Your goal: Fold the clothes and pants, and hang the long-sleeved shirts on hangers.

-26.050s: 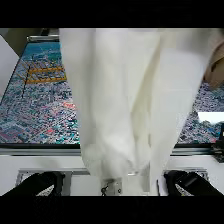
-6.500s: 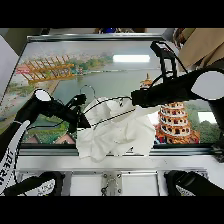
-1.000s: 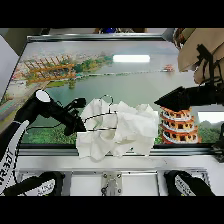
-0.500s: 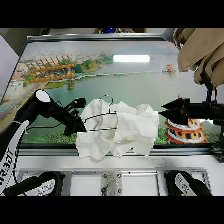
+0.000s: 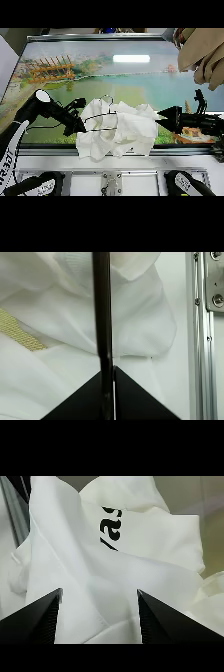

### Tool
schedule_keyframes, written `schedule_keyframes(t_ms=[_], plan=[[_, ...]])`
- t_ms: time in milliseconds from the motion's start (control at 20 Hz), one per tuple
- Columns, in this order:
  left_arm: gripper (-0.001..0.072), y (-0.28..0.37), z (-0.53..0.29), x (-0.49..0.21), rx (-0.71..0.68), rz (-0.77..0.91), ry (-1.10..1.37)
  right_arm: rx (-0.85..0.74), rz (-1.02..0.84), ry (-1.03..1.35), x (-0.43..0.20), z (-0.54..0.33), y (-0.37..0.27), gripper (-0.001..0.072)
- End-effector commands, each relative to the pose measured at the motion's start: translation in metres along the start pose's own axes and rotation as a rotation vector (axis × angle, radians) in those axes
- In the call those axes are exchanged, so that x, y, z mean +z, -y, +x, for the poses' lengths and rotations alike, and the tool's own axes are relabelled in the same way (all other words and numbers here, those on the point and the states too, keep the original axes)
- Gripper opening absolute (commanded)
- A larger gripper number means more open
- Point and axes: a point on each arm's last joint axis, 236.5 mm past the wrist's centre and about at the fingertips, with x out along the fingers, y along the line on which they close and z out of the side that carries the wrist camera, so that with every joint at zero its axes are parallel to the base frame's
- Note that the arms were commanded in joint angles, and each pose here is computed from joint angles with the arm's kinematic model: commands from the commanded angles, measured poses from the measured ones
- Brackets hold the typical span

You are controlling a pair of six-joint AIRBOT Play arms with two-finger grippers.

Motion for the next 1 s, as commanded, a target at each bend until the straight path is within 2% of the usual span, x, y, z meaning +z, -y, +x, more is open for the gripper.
schedule_keyframes(t_ms=[0,350,950], plan=[[0.0017,0.0,0.0,0.0,0.001,0.0,0.0,0.069,0.004,0.014,-0.009,0.009,-0.004,0.0517],[0.0017,0.0,0.0,0.0,0.001,0.0,0.0,0.239,0.0,-0.047,-0.024,0.057,-0.032,0.0517],[0.0018,0.0,0.0,0.0,0.001,0.0,0.002,0.294,0.026,-0.051,-0.022,0.1,-0.049,0.0517]])
